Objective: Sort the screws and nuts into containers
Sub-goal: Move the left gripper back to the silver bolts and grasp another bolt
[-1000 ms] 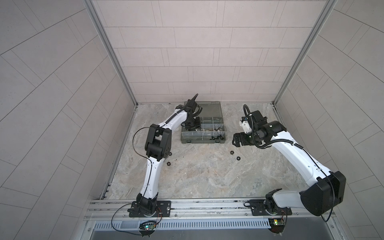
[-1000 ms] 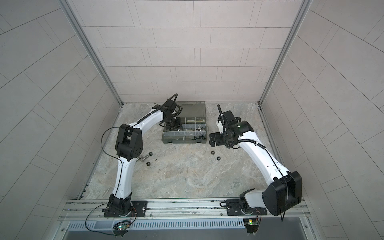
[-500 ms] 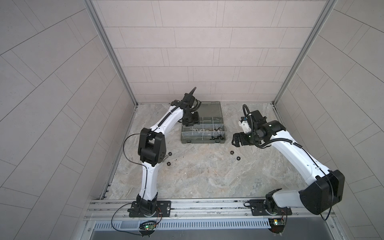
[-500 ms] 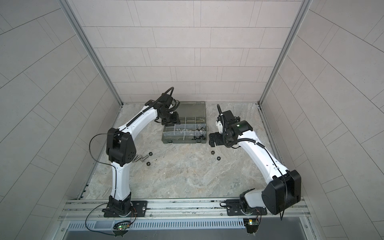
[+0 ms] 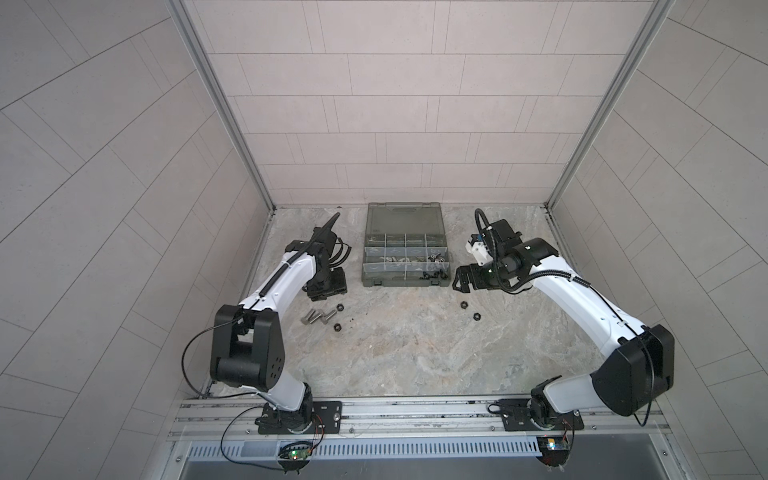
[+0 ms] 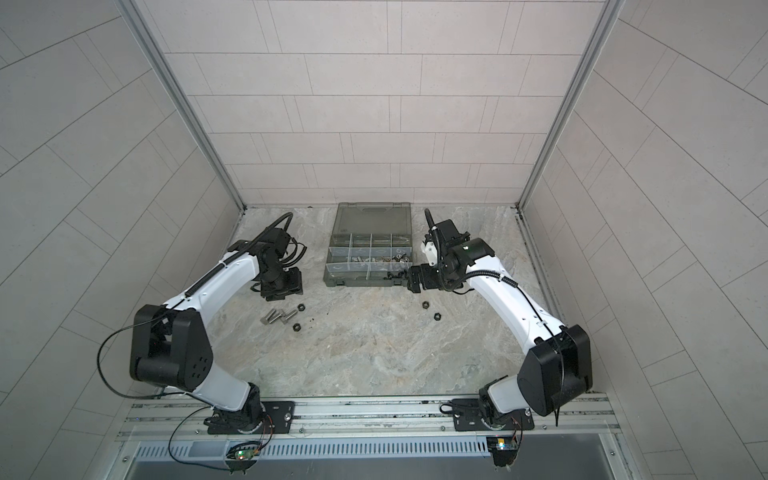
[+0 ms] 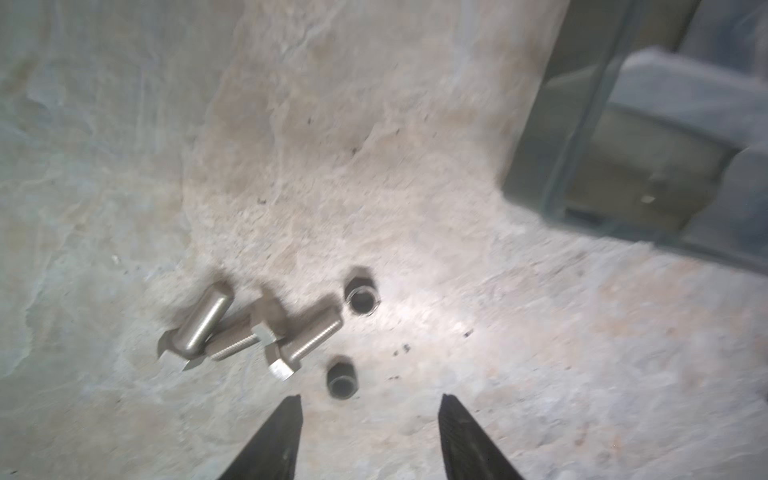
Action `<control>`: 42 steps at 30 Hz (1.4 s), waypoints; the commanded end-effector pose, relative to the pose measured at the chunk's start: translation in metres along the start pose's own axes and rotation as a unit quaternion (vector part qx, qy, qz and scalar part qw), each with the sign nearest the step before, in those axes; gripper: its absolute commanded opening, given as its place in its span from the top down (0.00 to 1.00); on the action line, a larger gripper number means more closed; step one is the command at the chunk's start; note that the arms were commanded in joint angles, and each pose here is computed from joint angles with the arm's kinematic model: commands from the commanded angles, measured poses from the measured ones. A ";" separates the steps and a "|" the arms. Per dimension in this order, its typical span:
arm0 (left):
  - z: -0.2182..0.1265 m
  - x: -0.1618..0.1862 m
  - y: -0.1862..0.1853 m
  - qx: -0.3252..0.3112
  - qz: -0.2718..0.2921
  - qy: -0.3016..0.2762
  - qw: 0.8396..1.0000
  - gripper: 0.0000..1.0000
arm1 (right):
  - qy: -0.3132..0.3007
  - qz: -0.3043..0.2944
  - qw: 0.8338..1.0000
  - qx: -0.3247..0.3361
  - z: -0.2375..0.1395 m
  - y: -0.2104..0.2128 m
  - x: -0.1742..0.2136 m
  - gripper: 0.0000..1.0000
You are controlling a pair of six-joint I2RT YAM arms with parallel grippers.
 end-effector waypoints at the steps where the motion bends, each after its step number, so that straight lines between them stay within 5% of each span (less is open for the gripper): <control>1: 0.004 0.015 0.014 -0.038 0.033 0.014 0.999 0.39 | 0.001 -0.009 1.000 -0.015 0.000 0.015 -0.005 0.01; 12: 0.027 0.018 0.025 -0.061 0.064 0.038 0.995 0.36 | 0.016 -0.082 0.996 -0.025 -0.002 0.067 -0.003 0.01; 42: 0.082 0.030 0.023 -0.044 0.098 0.124 0.986 0.55 | 0.004 -0.060 0.998 0.007 -0.003 0.050 0.006 0.01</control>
Point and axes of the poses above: each gripper's point midway between its finger pads, its own z axis out along the fingers, its own y axis along the line the jaws close on, x = y × z, the point moved 1 cm from there along -z, back along the fingers, and after that the axes turned 10 degrees about z, right-handed, at the moved point
